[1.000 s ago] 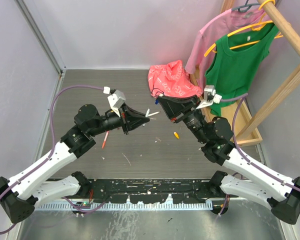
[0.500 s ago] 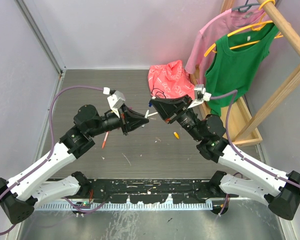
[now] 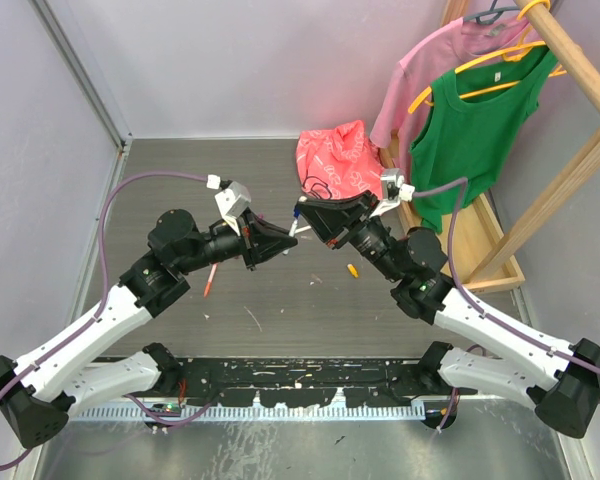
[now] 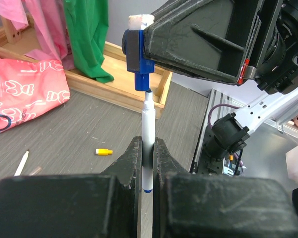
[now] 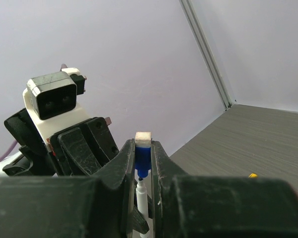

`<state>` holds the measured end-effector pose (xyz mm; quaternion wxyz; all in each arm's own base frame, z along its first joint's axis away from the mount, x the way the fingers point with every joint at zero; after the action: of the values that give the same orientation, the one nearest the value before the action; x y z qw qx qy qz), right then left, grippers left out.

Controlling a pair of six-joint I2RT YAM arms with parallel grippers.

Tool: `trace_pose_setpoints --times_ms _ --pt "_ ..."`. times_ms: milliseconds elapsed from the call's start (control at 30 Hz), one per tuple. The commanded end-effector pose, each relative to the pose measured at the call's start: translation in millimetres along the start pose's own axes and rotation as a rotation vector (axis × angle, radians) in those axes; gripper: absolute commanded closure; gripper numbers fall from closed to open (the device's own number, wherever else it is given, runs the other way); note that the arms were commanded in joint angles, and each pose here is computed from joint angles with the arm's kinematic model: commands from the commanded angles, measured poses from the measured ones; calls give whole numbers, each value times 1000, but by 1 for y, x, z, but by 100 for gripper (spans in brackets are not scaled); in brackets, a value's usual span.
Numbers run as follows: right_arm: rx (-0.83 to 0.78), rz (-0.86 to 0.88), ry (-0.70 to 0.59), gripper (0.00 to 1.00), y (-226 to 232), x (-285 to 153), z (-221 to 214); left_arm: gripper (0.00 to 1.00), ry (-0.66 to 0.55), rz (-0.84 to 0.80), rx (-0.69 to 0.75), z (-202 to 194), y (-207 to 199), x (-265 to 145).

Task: Insert the pens into the pen caps
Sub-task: Insert the pen cap onto the pen.

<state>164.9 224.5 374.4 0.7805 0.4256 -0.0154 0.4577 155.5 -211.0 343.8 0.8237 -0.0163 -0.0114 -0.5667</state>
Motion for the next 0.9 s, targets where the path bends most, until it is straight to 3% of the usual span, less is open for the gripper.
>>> trace_pose_setpoints --times_ms 0,867 --pt "7 62 -35 100 16 5 14 100 -57 7 29 16 -2 -3" --pt "19 87 -108 100 27 5 29 100 -58 8 21 14 0 -3"
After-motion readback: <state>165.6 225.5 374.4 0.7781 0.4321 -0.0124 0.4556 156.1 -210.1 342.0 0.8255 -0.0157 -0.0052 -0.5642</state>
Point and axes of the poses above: each gripper's point midway between its finger pads, its own x axis out along the fingers, its own y axis along the line the jaws close on, z = x × y, the point moved 9 cm from there along -x, back along the fingers, and after that the axes turned 14 degrees about x, right-handed, at the moved point
